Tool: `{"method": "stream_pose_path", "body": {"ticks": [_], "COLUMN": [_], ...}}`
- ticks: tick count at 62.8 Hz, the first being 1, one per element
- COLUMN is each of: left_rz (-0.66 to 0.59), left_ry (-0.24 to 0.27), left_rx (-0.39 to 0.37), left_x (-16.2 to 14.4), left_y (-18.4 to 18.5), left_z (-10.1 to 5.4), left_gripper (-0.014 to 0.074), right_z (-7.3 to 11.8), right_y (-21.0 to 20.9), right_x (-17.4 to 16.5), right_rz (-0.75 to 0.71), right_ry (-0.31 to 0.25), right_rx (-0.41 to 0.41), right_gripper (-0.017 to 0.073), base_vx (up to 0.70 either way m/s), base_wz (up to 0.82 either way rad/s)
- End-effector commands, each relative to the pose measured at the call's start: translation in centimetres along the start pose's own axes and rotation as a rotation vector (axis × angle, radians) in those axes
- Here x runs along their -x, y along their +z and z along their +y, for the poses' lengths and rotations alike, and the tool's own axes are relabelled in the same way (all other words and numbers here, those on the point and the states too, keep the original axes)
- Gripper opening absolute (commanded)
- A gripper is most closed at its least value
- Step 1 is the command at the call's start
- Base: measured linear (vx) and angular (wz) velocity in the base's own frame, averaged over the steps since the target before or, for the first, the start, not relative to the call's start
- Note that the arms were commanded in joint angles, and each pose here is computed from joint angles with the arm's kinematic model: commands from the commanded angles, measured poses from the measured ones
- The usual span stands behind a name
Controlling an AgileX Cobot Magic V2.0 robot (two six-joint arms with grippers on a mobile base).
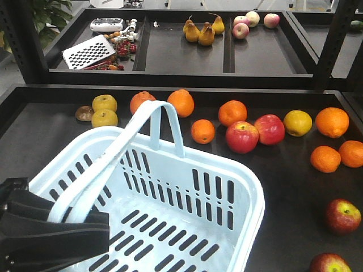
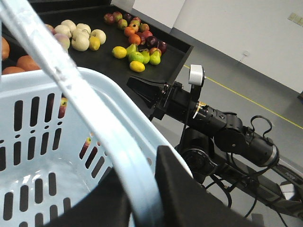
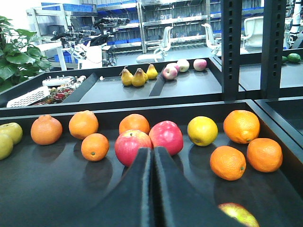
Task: Pick three apples into basket with both arms
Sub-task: 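Drive up to the table with apples and oranges, basket held, then lower the light-blue basket onto the table with the left gripper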
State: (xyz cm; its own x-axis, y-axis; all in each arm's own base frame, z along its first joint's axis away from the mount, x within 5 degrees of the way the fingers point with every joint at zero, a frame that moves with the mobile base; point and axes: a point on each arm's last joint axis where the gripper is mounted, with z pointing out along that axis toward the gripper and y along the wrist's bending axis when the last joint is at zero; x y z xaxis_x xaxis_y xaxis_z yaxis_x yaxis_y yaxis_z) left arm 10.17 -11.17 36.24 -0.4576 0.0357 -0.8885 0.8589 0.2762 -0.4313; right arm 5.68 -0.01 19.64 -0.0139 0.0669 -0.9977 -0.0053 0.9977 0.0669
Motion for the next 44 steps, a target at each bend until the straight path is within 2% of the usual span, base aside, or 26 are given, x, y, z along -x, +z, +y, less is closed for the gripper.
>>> {"method": "stream_pose_path", "body": {"ticks": [1, 18, 26, 33, 40, 44], "left_rz": [0.009, -0.009, 0.000, 0.022, 0.057, 0.084], "left_ry": [0.028, 0.022, 0.008, 0.020, 0.069, 0.073], "left_rx": [0.030, 0.042, 0.052, 0.064, 0.030, 0.002], "left_x": [0.5, 0.7, 0.8, 1.6, 3.3, 4.0], "left_y": [-0.2, -0.2, 0.1, 0.9, 2.2, 3.1], "left_z": [-0.3, -0.1, 0.4, 1.7, 3.1, 4.2], "left_gripper": [-0.0006, -0.0006, -0.0006, -0.0006, -0.0006, -0.0006], "right_z": [0.1, 0.1, 0.1, 0.1, 0.1, 0.1], "right_y": [-0.1, -0.1, -0.1, -0.1, -0.1, -0.1], "right_x": [0.3, 0.3, 0.3, 0.3, 0.3, 0.3], "right_rz": [-0.070, -0.071, -0.071, -0.071, -0.071, -0.071], "right_ry": [-0.013, -0.013, -0.013, -0.013, -0.013, -0.013], "right_rx": [0.007, 0.007, 0.007, 0.007, 0.007, 0.007], "right_gripper": [-0.0008, -0.0008, -0.0008, -0.0008, -0.0008, -0.0008], "base_vx": [0.00, 0.00, 0.00, 0.00, 0.00, 0.00], "base_wz": [0.00, 0.00, 0.00, 0.00, 0.00, 0.00]}}
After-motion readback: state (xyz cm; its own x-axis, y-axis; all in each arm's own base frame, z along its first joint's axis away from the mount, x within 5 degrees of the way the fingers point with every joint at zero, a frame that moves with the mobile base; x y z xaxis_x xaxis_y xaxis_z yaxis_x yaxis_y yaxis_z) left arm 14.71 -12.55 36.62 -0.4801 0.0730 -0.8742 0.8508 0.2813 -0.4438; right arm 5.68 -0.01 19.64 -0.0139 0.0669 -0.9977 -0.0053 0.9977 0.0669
